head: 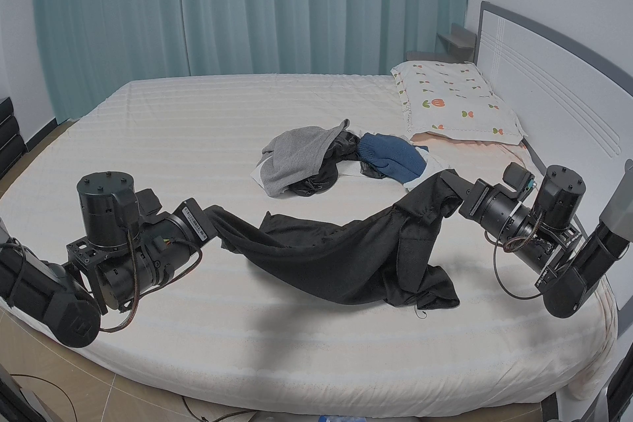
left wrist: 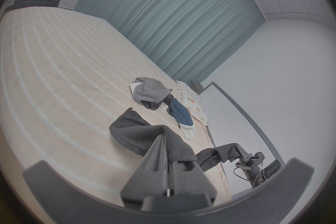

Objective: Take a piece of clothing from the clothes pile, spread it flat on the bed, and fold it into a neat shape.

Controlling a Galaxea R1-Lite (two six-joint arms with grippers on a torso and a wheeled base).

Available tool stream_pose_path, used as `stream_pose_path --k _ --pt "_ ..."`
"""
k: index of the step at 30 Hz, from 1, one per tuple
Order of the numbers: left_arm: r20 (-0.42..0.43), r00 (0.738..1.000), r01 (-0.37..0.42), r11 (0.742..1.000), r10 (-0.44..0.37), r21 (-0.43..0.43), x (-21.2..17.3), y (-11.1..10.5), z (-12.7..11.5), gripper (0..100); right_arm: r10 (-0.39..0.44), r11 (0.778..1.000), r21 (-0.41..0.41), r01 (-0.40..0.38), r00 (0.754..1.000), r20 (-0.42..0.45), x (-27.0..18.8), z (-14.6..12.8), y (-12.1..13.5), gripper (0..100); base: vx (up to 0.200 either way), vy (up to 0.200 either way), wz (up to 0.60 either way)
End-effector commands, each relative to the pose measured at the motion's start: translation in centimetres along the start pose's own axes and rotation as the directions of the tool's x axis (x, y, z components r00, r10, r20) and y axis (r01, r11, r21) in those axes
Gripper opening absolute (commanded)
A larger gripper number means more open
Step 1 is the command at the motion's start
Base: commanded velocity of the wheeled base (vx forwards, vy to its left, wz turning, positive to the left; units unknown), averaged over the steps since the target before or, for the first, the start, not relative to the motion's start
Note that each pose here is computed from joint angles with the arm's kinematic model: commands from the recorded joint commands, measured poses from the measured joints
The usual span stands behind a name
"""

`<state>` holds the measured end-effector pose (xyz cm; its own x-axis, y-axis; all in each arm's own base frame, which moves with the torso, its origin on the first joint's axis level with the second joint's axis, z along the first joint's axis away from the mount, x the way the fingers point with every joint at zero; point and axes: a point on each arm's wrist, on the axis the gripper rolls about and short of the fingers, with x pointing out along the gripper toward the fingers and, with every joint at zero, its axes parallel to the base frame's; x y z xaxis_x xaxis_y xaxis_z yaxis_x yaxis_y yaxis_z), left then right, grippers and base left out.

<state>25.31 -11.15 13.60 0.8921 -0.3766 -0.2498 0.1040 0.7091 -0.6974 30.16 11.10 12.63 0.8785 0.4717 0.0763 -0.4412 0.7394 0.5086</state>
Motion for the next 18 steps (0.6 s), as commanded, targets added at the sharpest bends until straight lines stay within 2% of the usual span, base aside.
stream_pose_path --k 1,6,17,18 --pt "-0.009 1.0 -0.007 1.0 0.007 -0.001 0.19 0.16 -0.2 0 0.018 1.0 -0.002 -0.018 1.0 0.012 -0.31 0.5 0.59 0 -0.2 0.0 0.0" --pt "-0.009 1.0 -0.011 1.0 0.011 -0.001 0.25 0.24 -0.22 0 0.026 1.0 -0.002 -0.026 1.0 0.012 -0.31 0.58 0.71 0 -0.2 0.0 0.0" --pt "-0.007 1.0 -0.009 1.0 0.009 -0.003 0.22 0.23 -0.16 0 0.041 0.999 0.001 -0.041 0.999 0.012 -0.25 0.53 1.13 0 0.0 0.0 0.0" --pt "-0.007 1.0 -0.009 1.0 0.009 -0.003 0.17 0.24 -0.16 0 0.042 0.999 0.0 -0.042 0.999 0.013 -0.22 0.56 1.14 0 0.0 0.2 0.0"
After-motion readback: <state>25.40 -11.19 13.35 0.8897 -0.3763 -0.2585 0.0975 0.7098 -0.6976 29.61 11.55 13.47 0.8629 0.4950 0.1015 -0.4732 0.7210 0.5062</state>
